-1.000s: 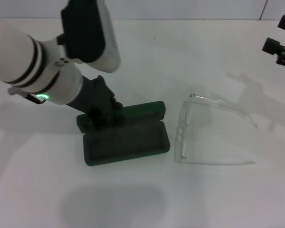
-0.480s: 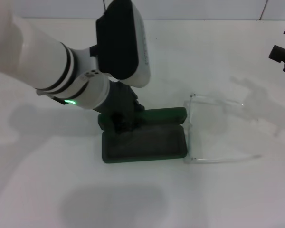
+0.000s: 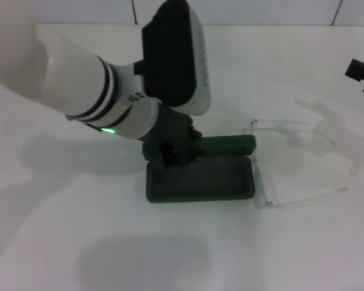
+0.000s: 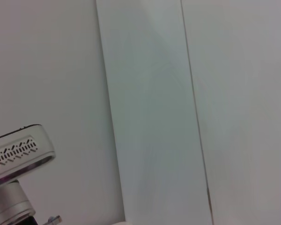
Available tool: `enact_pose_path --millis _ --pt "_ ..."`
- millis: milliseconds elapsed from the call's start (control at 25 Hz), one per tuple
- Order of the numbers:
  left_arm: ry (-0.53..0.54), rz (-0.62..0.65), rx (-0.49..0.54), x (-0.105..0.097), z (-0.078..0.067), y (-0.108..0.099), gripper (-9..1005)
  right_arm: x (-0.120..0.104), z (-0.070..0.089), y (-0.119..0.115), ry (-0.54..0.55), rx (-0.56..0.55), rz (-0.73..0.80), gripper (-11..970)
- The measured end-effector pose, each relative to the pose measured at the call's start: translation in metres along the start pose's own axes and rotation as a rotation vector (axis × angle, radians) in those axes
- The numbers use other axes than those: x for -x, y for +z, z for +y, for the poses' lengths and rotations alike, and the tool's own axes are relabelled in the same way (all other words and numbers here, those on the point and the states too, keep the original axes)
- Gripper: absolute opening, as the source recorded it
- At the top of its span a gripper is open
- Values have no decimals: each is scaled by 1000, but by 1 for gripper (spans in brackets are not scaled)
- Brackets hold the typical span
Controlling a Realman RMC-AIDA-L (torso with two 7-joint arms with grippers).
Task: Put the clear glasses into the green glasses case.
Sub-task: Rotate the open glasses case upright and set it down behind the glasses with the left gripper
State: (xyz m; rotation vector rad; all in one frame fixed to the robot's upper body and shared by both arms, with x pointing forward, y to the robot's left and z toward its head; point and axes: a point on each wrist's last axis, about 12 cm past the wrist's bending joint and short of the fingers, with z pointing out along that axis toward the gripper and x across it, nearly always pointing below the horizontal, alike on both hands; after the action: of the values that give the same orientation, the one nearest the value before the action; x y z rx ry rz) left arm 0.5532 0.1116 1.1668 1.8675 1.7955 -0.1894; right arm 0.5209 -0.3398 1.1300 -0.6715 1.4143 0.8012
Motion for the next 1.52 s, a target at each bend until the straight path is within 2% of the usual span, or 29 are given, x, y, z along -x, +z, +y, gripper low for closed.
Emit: enact_pose_path --millis 320,720,1520 --pt "83 1 9 5 3 6 211 -2 1 -2 7 -4 0 843" --pt "93 -1 32 7 9 10 210 -4 3 -13 20 -31 -23 843" --pt "105 4 23 6 8 15 209 -4 3 -14 18 -36 -32 844"
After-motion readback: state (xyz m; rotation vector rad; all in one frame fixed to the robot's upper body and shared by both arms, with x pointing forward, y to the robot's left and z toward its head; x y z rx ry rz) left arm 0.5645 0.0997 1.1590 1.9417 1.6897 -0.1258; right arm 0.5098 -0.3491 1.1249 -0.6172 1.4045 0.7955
